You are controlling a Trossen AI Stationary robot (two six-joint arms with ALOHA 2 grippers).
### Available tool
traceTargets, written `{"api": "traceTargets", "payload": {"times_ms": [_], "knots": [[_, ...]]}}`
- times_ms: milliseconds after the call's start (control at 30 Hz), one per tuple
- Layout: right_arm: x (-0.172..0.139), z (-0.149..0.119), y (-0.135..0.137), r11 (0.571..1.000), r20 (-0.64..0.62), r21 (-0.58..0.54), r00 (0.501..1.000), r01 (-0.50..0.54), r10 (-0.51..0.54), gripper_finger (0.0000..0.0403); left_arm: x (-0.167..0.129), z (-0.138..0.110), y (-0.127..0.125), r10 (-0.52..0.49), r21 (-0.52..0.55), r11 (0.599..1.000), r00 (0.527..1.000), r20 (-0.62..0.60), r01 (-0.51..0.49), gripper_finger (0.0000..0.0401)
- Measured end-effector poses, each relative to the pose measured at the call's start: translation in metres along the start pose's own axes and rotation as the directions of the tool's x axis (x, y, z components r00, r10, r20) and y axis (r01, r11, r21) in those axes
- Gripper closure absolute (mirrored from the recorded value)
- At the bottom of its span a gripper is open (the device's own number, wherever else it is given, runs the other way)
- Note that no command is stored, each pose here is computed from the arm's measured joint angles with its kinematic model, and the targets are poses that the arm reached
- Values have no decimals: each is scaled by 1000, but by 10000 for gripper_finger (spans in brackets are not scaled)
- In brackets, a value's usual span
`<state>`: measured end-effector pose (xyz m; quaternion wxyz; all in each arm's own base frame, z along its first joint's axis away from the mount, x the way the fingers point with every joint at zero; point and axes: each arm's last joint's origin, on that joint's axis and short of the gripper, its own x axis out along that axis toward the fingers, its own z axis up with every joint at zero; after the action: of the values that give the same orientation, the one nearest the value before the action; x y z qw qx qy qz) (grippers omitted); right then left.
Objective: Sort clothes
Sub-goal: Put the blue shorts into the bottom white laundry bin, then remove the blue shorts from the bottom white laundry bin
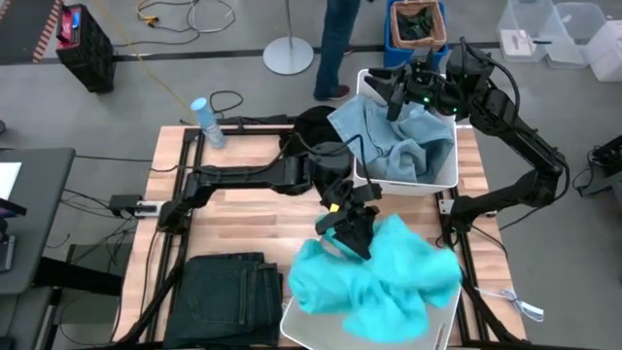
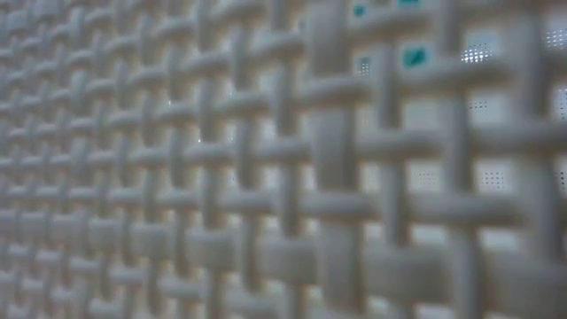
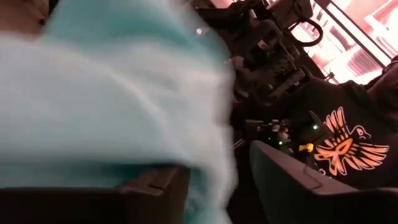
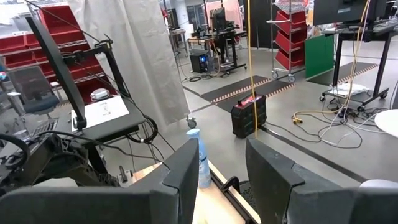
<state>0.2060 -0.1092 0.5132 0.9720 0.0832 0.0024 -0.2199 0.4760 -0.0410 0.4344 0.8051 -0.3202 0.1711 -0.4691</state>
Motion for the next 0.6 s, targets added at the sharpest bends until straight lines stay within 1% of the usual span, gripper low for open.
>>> {"api": "traceTargets", "payload": {"times_ms": [100, 200, 300, 367, 433, 500, 567, 600], "knots": [[0, 0, 0, 1000, 0, 0, 1000, 0, 0, 255, 1, 0, 0, 2, 9, 1000, 1000, 7, -2, 205], [0, 0, 0, 1000, -1, -3, 1000, 0, 0, 255, 2, 1, -4, -8, 36, 999, 1000, 13, 7, 187], [0, 0, 0, 1000, -2, -3, 1000, 0, 0, 255, -1, 4, -11, -18, 81, 997, 1000, 22, 16, 184], [0, -1, 0, 1000, -7, -2, 1000, 1, -1, 255, -8, 8, -20, -16, 127, 992, 999, 34, 12, 188], [0, -1, 0, 1000, -14, -2, 1000, 2, -2, 255, -21, 15, -33, -6, 183, 983, 999, 54, -4, 195], [0, -2, 0, 1000, -25, -1, 1000, 4, -4, 255, -37, 20, -50, 40, 247, 967, 995, 90, -61, 203], [0, -2, 0, 1000, -25, -1, 1000, 3, -3, 255, -56, 24, -69, 131, 301, 939, 981, 142, -169, 213], [0, -2, 0, 1000, -25, -1, 1000, 3, -3, 255, -65, 25, -78, 186, 326, 916, 967, 173, -235, 217]]}}
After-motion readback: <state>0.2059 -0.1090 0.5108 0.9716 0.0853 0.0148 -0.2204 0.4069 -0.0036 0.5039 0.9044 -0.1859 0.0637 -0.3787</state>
